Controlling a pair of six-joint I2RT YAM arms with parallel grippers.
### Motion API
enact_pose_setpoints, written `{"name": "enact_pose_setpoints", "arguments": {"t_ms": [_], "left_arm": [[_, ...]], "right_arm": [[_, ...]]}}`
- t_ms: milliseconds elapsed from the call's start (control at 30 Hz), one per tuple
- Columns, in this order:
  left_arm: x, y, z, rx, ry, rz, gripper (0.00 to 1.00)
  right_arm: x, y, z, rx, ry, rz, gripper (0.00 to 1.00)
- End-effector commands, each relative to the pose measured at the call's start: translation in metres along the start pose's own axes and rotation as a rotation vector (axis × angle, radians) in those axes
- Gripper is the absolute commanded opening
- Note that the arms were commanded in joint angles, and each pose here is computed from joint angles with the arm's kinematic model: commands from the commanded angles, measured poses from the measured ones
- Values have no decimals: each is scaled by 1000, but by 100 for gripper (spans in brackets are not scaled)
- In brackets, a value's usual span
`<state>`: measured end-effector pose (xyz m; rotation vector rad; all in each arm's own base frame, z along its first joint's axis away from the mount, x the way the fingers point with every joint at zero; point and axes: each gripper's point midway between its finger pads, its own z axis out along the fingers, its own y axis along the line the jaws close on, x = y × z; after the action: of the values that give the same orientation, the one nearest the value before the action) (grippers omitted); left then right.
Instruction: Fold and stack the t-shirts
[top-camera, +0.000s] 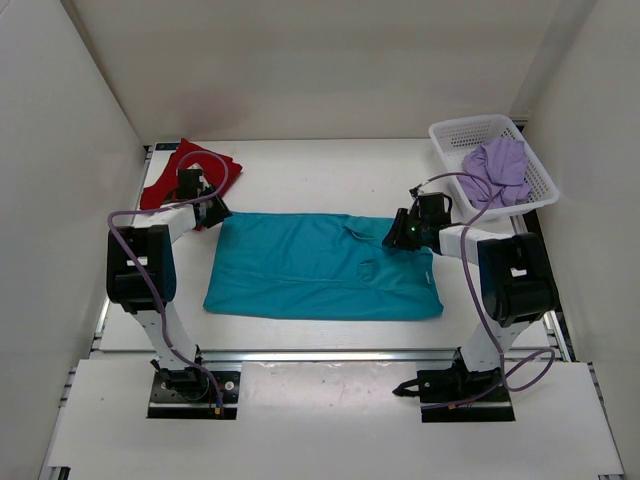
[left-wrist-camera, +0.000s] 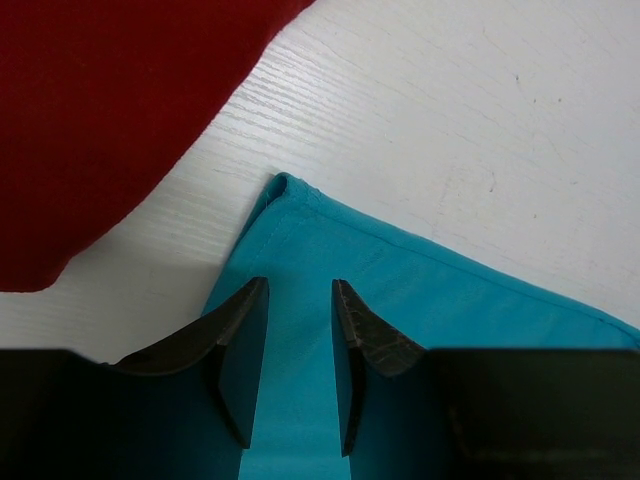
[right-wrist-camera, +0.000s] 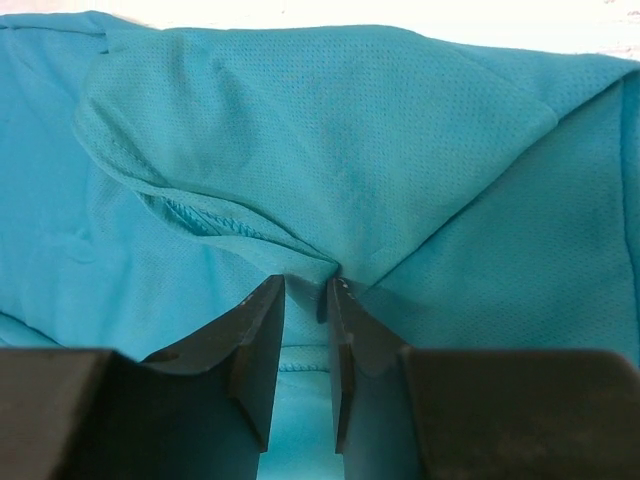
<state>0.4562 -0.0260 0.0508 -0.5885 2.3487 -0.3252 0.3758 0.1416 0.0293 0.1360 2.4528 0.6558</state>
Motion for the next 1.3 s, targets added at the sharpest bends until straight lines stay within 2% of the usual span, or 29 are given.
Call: {"name": "enact_pose_setpoints", "arguments": {"t_ms": [0,200,267,333,367,400,500,533,800,1100,1267], "left_arm": [[-20,-10,-6,11,-59,23,43],[-19,-5,-5,-12,-54,39,42],[-17,-5,-1,-13,-46,33,43],[-25,-5,-3,-22,-59,45,43],[-23,-3,0,-32,-52,45,43],[-25,-5,-2,-32,-54,51,43],[-22,-1,4,-46,-40,53,43],[-25,0,5,-54,-46,51,43],[-12,-9,20,-65,5,83,51],[-23,-13,28,-75,4,66,43],[-31,-16,21,-62,-32,72,43]], "right_arm": [[-23,13,4,-34,-62,-29,22],[-29,15,7,-23,-73,-49,20],[-29,17,8,-26,-78,-50,21],[-30,13,9,-12,-81,-49,28],[-32,15,9,-25,-85,-47,28],[-30,15,10,-28,-78,-52,26],[-34,14,10,-24,-87,-40,4],[-32,13,10,-21,-83,-41,0],[-55,22,-11,-51,-162,-56,0],[-55,32,-16,-78,-158,-77,0],[-51,32,-13,-91,-145,-68,0]]}}
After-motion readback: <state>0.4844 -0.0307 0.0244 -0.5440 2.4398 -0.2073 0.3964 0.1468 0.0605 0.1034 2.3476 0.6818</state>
